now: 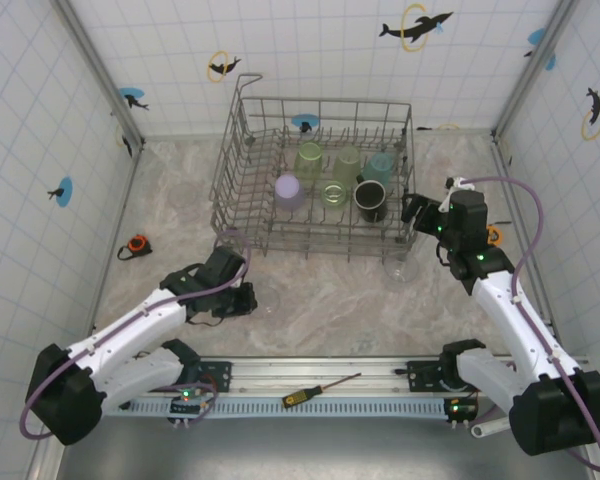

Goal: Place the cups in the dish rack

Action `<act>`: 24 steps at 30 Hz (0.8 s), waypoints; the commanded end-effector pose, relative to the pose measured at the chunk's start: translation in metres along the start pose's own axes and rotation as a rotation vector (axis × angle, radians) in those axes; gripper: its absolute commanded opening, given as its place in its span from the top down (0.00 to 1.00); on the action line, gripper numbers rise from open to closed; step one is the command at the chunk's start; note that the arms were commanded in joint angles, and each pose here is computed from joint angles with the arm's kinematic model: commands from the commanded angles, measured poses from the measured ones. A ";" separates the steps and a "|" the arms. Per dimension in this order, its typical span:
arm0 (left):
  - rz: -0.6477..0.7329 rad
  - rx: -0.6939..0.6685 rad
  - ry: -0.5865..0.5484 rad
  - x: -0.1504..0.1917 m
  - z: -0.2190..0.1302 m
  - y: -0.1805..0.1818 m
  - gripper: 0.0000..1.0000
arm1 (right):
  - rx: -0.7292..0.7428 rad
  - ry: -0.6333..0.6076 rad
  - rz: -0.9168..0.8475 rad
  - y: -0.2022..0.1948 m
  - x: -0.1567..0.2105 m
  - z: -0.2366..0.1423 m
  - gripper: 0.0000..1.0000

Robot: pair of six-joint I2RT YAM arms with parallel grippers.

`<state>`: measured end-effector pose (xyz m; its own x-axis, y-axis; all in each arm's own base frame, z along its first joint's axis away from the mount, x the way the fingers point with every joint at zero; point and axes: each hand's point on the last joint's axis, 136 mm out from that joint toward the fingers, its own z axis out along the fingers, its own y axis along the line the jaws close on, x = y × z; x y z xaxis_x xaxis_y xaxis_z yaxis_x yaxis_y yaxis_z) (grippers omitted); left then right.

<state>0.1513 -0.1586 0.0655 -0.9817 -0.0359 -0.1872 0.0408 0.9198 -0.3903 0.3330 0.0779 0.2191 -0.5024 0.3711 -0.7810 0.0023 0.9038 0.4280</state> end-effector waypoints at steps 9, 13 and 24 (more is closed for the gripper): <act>0.017 -0.003 -0.063 -0.015 -0.011 -0.008 1.00 | -0.033 0.012 0.038 0.002 0.009 0.005 0.00; 0.034 0.025 -0.093 -0.024 -0.023 -0.019 1.00 | -0.037 0.019 0.047 0.002 0.012 0.007 0.00; 0.088 0.089 -0.130 -0.050 -0.057 -0.056 1.00 | -0.066 0.020 0.053 0.017 0.005 0.010 0.00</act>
<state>0.1891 -0.1801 0.1324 -0.9451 -0.0450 -0.3236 0.1040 0.8976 -0.4284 0.3327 0.0930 0.2027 -0.5530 0.4006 -0.7305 -0.0013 0.8764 0.4816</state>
